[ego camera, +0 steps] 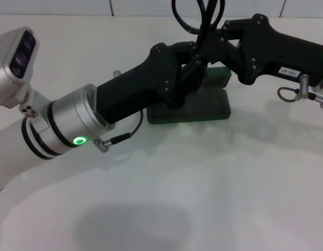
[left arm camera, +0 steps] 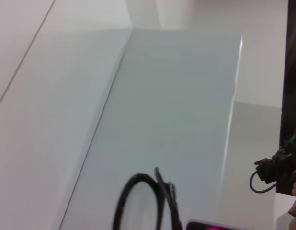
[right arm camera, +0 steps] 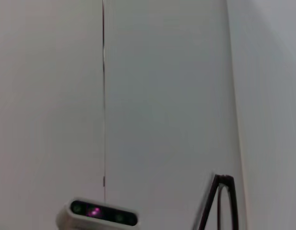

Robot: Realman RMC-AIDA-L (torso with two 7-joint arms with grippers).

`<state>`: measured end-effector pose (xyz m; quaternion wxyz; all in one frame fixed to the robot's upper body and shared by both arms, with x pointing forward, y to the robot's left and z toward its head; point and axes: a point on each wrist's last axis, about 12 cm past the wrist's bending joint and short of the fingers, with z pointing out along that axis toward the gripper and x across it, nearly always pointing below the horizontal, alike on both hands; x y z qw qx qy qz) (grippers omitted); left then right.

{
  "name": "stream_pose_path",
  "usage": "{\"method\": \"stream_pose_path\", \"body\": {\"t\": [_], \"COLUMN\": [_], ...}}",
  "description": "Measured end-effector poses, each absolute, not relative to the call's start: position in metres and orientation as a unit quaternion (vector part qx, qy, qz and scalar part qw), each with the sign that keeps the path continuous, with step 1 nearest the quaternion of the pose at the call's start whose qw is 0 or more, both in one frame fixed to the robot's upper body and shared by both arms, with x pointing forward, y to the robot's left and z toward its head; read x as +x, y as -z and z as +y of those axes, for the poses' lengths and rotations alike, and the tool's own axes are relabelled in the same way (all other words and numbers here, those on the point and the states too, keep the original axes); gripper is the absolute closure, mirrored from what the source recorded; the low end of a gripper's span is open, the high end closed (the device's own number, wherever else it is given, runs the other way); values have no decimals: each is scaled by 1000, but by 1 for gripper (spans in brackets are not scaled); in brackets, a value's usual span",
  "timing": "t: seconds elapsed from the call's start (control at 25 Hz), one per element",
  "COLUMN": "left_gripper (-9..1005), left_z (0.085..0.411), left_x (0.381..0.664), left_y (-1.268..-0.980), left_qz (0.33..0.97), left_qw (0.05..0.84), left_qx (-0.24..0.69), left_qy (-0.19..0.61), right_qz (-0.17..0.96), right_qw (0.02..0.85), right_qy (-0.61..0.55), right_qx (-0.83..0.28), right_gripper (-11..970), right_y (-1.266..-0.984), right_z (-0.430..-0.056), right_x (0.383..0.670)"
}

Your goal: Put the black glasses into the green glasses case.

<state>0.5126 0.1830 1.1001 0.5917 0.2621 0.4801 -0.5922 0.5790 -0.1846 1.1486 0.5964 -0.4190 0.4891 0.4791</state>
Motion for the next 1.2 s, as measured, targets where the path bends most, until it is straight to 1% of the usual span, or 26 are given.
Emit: {"method": "stream_pose_path", "body": {"t": [0.44,0.52,0.56,0.6,0.72,0.8,0.84,0.88,0.92,1.0,1.04,1.12,1.2], "left_gripper": [962,962,962,962,962,962,962,962,962,962,962,961,961], "left_z": [190,200,214,214,242,258,263,269,274,278,279,279,277], "left_x": [511,508,503,503,490,480,475,470,464,458,455,451,448], "left_y": [-1099,-1101,-1101,-1101,-1094,-1088,-1085,-1082,-1079,-1076,-1074,-1071,-1068], "left_qz": [485,478,479,479,499,514,520,526,532,536,537,537,538], "left_qw": [587,585,580,580,572,572,573,576,579,587,593,601,603], "left_qx": [255,266,277,277,281,275,270,264,259,254,250,243,238], "left_qy": [596,599,598,598,587,577,573,567,560,552,546,540,539], "right_qz": [498,511,519,523,547,568,589,589,599,618,620,624,624], "right_qw": [579,566,554,546,487,438,394,394,375,335,330,289,252], "right_qy": [-479,-465,-458,-454,-418,-379,-329,-329,-293,-225,-221,-177,-145], "right_qx": [-433,-449,-463,-470,-537,-585,-624,-624,-644,-674,-677,-704,-725], "right_gripper": [884,884,884,883,883,882,882,882,882,881,881,881,880], "right_y": [-1145,-1143,-1141,-1141,-1148,-1160,-1179,-1179,-1191,-1219,-1221,-1241,-1250], "right_z": [-180,-179,-177,-176,-162,-151,-140,-140,-133,-118,-117,-100,-85], "right_x": [578,580,581,581,586,588,589,589,589,591,591,595,599]}}
